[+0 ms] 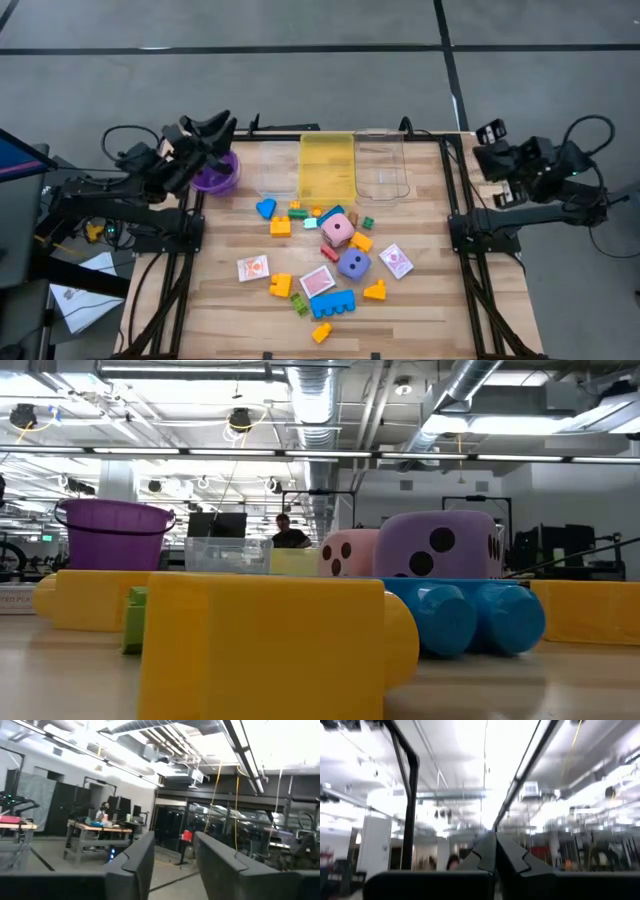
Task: Pick & Place Toys
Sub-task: Put the pink dice into the transparent bin, then put the violet dice into the transparent bin
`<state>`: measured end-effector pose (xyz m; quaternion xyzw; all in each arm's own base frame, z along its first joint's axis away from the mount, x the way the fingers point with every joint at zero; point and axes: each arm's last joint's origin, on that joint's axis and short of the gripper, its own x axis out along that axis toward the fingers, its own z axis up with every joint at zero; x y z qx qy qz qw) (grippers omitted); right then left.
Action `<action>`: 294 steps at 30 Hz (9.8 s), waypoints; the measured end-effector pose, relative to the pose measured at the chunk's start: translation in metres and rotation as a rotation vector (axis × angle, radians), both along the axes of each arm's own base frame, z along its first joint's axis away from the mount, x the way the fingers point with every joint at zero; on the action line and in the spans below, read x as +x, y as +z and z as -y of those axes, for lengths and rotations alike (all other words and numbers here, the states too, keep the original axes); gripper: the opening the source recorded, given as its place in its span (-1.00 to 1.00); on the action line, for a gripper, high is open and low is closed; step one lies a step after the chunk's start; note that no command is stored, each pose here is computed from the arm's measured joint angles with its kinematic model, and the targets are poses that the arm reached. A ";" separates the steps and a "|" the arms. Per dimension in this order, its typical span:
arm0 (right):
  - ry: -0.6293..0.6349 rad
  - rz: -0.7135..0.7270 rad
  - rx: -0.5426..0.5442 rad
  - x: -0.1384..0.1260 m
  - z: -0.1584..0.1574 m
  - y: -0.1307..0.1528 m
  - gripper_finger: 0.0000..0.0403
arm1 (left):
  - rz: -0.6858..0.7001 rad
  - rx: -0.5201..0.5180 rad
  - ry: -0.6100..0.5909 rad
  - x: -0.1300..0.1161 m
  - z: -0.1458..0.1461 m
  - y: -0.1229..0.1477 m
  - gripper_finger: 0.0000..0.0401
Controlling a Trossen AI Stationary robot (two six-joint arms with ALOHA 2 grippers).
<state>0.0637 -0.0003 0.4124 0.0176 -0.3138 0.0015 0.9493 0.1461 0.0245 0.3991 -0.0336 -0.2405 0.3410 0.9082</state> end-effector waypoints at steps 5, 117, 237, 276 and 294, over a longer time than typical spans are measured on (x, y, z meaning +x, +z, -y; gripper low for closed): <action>0.002 0.066 -0.001 -0.004 0.000 0.005 -1.00 | 0.085 -0.002 0.006 -0.005 0.000 0.007 -0.06; -0.457 -1.961 0.655 0.364 -0.026 -0.134 0.98 | 0.162 0.174 -0.245 -0.020 0.012 0.018 0.98; -0.522 -1.482 0.787 0.277 0.010 -0.043 -0.90 | 0.143 0.153 -0.261 -0.014 0.012 0.015 0.98; -0.754 -1.595 0.795 0.217 0.119 -0.069 -1.00 | 0.128 0.124 -0.223 -0.010 0.011 0.013 0.98; -0.659 -1.649 0.720 0.230 0.066 -0.070 -1.00 | 0.142 0.106 -0.237 -0.010 0.011 0.013 0.98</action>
